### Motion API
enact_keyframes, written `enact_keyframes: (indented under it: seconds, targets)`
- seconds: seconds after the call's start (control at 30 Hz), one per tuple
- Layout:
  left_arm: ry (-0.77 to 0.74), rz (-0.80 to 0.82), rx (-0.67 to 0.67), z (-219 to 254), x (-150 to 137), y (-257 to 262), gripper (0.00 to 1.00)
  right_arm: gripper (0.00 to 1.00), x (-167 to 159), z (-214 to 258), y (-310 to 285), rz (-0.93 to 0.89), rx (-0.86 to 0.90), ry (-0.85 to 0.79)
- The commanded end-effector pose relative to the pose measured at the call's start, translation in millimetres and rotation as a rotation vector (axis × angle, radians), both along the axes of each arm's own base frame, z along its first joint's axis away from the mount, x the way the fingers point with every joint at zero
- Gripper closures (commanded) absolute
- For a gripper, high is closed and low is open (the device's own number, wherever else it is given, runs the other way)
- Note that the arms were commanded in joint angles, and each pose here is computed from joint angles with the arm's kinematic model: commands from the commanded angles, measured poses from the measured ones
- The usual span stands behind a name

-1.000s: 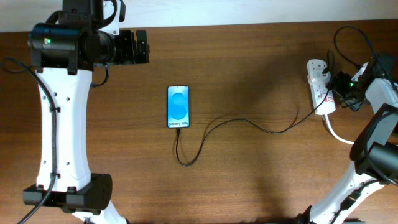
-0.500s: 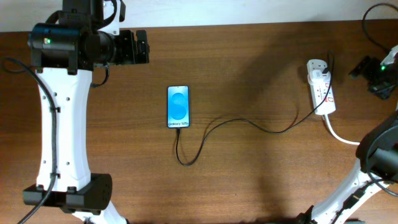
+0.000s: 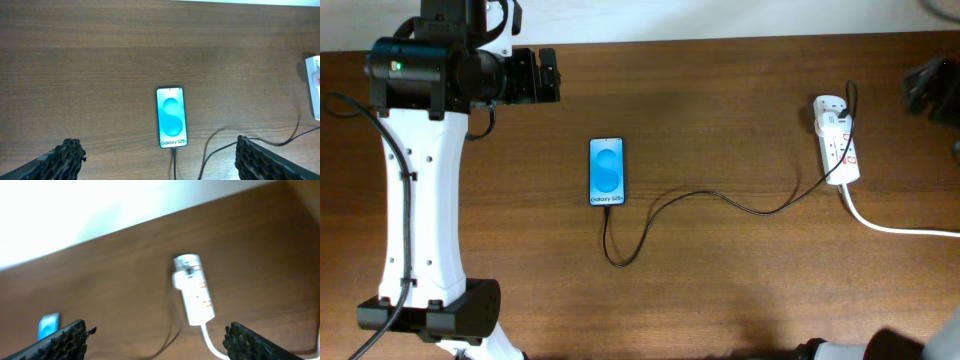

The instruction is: Plug charger to phone and switch on socket

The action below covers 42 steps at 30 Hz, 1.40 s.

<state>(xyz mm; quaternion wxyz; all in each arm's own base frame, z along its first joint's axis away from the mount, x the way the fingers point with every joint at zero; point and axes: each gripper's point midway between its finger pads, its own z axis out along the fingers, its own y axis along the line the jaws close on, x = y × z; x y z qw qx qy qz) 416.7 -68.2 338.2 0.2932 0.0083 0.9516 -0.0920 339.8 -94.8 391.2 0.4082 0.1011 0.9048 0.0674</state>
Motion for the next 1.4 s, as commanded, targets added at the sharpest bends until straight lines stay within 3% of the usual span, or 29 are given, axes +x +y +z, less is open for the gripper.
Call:
enact_keyframes:
  seconds: [0.0,0.07,0.1,0.23,0.7,0.97,1.37]
  targets:
    - [-0.024,-0.001,0.009,7.9,-2.0,2.4,0.0,0.09,-36.4,19.1,63.9,0.252,-0.113,-0.033]
    - [-0.023,-0.001,0.009,7.7,-2.0,2.4,0.0,0.08,-65.3,23.8,99.7,0.358,-0.121,-0.032]
    - [-0.023,-0.001,0.009,7.7,-2.0,2.4,0.0,0.02,-73.2,24.8,107.2,0.379,-0.119,-0.032]
    - [-0.024,-0.001,0.009,7.9,-2.0,2.4,0.0,0.02,-108.5,17.8,123.4,0.386,-0.057,0.034]
    - [-0.024,-0.001,0.009,7.9,-2.0,2.4,0.0,0.02,-103.0,12.3,115.0,0.361,-0.09,0.057]
    - [-0.024,-0.001,0.009,7.9,-2.0,2.5,0.0,0.02,-65.6,27.6,125.0,0.377,-0.257,-0.298]
    - [-0.023,-0.001,0.009,7.7,-2.0,2.4,0.0,0.02,-86.5,-97.8,154.7,0.409,-0.332,-0.817]
